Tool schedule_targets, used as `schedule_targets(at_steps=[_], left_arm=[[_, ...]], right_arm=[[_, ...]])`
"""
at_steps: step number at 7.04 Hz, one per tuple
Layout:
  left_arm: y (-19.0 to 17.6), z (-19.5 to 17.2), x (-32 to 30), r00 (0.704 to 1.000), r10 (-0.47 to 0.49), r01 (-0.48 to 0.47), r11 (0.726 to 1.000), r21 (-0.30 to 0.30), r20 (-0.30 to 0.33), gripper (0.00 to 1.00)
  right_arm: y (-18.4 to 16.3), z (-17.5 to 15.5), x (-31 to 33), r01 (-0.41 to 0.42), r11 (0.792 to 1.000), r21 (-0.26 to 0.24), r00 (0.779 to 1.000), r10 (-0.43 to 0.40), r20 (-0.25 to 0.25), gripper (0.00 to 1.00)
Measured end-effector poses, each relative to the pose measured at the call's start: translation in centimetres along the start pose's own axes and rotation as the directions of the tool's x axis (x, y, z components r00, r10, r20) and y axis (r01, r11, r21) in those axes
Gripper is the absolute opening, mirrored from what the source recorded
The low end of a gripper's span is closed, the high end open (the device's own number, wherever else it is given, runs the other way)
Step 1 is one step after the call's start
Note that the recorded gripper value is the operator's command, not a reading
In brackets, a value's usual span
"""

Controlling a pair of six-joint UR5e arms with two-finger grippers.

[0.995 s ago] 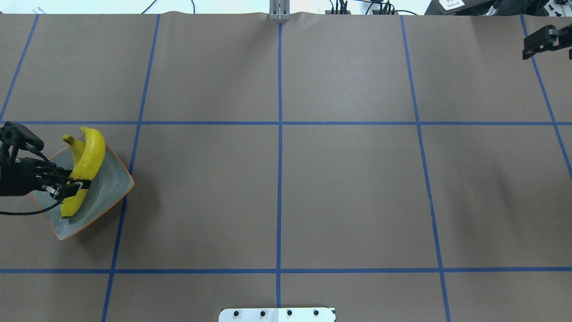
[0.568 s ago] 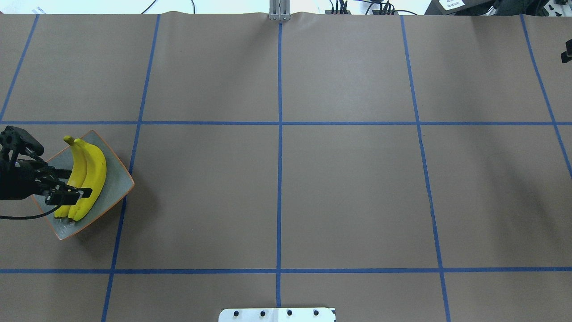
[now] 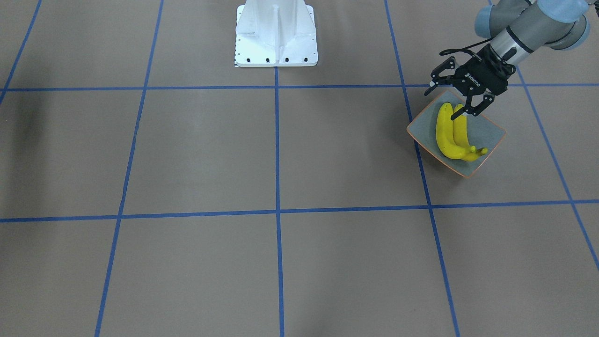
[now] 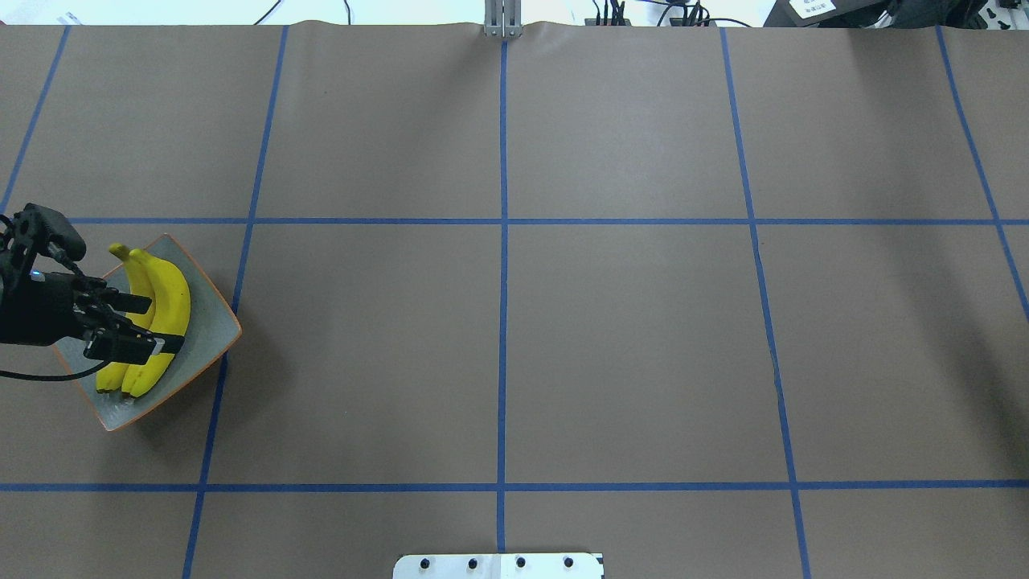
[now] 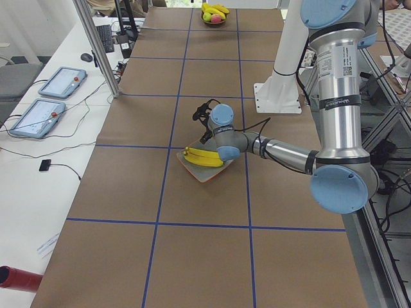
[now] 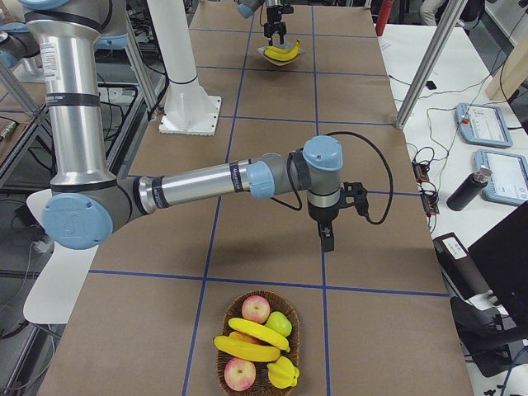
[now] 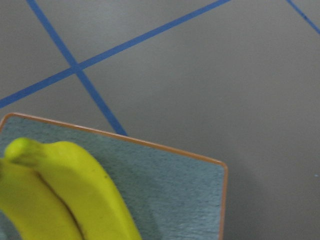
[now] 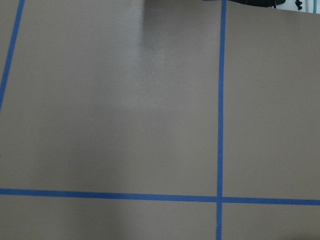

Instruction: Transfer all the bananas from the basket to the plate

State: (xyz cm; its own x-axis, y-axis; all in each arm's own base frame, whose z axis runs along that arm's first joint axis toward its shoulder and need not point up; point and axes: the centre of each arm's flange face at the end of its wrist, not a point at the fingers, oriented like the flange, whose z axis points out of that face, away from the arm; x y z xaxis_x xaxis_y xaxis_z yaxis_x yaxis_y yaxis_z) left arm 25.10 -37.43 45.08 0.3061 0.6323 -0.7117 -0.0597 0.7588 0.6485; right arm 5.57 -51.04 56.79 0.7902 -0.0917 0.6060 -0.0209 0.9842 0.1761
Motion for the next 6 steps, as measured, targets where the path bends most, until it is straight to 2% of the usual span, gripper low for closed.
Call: schedule_targets(at_steps=[2, 4, 6], left_arm=[[-0.9, 0.3, 0.2, 1.0, 0.007, -0.007, 1.0, 0.01, -0.008, 1.0], [-1.6, 0.4, 0.6, 1.0, 0.015, -0.015, 1.0, 0.019, -0.015, 1.0], [-1.9, 0.5, 0.8, 1.0, 0.02, -0.02, 0.999, 0.025, -0.018, 1.0]], right_arm=[[5.0, 1.7, 8.2, -0.043, 0.999, -0.028, 0.999, 0.044, 0.029, 1.0], [11.3, 5.9, 15.3, -0.067, 0.998, -0.021, 0.996, 0.069, 0.06, 0.99], [18.4, 9.5, 17.7, -0.128, 0.992, 0.005, 0.99, 0.128, 0.064, 0.99]])
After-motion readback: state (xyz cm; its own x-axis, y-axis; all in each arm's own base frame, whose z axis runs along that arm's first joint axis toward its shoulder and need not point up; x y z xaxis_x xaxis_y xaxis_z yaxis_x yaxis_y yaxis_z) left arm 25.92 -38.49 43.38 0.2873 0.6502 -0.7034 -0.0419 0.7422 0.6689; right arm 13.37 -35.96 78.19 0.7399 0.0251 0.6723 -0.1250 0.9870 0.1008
